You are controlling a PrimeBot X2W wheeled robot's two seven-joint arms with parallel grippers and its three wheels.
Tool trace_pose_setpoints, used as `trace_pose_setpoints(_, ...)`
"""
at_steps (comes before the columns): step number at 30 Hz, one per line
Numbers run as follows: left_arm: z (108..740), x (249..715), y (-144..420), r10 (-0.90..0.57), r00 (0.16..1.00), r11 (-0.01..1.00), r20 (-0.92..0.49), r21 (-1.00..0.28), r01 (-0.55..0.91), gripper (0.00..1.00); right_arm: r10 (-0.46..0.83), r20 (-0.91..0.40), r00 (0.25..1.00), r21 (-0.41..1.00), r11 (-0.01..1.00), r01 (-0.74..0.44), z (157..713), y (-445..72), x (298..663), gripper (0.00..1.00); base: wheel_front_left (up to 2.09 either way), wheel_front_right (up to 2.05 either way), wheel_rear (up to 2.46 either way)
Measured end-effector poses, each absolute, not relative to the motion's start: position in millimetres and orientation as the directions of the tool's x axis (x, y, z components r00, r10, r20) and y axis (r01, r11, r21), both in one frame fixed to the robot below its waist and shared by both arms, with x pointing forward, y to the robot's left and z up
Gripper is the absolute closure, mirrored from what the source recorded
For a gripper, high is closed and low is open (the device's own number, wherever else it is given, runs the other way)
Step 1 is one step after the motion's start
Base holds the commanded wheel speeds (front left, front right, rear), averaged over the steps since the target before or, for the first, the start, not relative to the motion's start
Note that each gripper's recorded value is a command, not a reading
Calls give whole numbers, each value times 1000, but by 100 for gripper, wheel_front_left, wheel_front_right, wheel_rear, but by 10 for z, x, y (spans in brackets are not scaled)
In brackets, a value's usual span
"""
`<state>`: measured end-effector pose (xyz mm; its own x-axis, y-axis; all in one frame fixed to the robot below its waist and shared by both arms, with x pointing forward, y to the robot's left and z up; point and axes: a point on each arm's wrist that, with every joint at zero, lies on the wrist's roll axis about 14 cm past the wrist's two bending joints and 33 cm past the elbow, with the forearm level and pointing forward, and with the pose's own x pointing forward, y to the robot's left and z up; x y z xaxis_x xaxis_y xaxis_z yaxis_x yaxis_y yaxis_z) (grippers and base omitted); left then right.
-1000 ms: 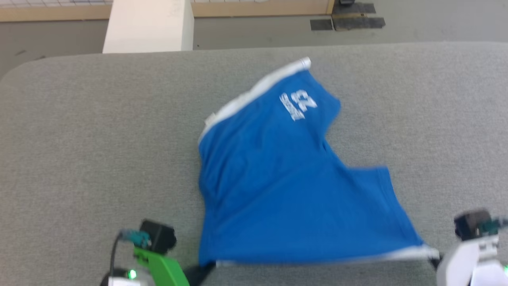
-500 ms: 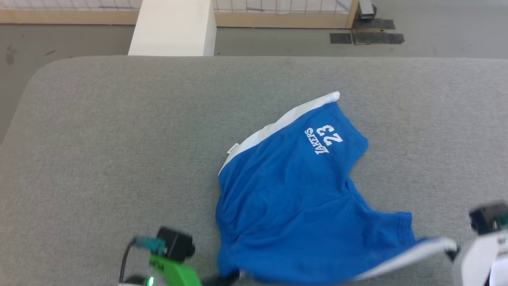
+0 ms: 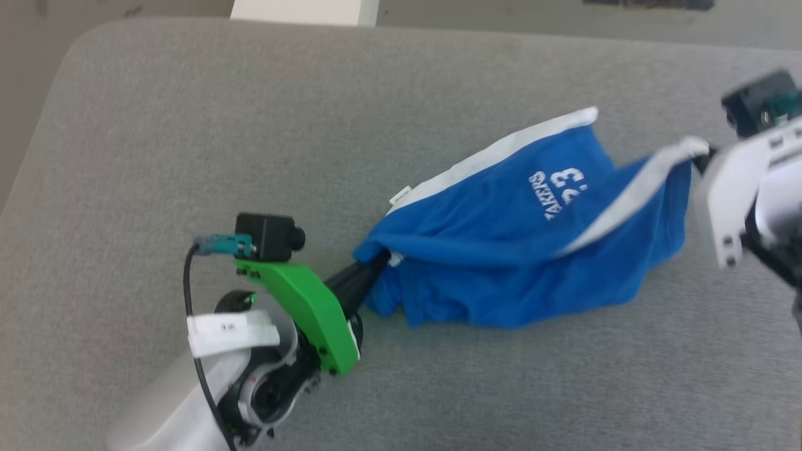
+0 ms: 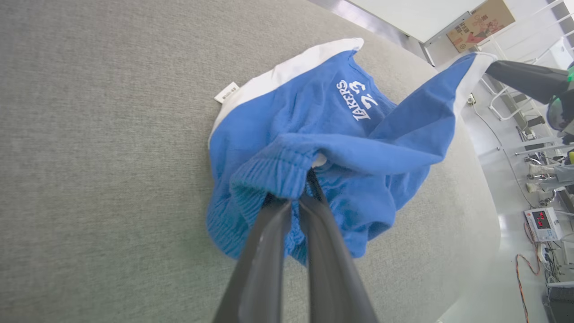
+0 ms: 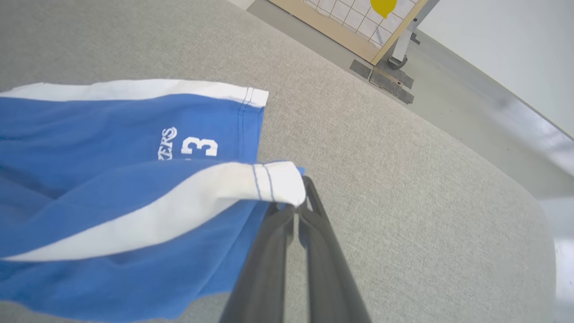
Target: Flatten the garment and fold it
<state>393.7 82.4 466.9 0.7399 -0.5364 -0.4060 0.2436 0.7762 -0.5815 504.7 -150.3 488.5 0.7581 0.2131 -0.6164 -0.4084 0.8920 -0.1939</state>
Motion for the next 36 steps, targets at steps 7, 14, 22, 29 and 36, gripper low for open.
trace_pose_setpoints(7, 4342, 4185, 1112, -416, 786, 817, -458, -567, 102, 100, 243, -624, 743, -197, 871, -450, 4622, -1228, 5612, 100, 0, 0, 0)
trace_pose_setpoints(14, 4011, 4115, 1252, -359, 762, 839, -539, -544, 11, 100, 264, -715, 647, -162, 838, -521, 4125, -935, 5800, 100, 0, 0, 0)
trace_pose_setpoints(22, 3942, 4024, 1237, -368, 752, 840, -546, -542, 17, 0, 293, -800, 524, -70, 822, -566, 3789, -749, 5694, 0, 0, 0, 0)
trace_pose_setpoints(29, 4200, 4011, 1247, -344, 834, 842, -431, -535, 71, 0, 346, -719, 603, -37, 847, -530, 4034, -830, 5661, 0, 0, 0, 0)
trace_pose_setpoints(36, 4505, 3812, 1410, -259, 917, 869, -304, -488, 84, 0, 386, -536, 751, 10, 892, -451, 4378, -1043, 5412, 0, 0, 0, 0)
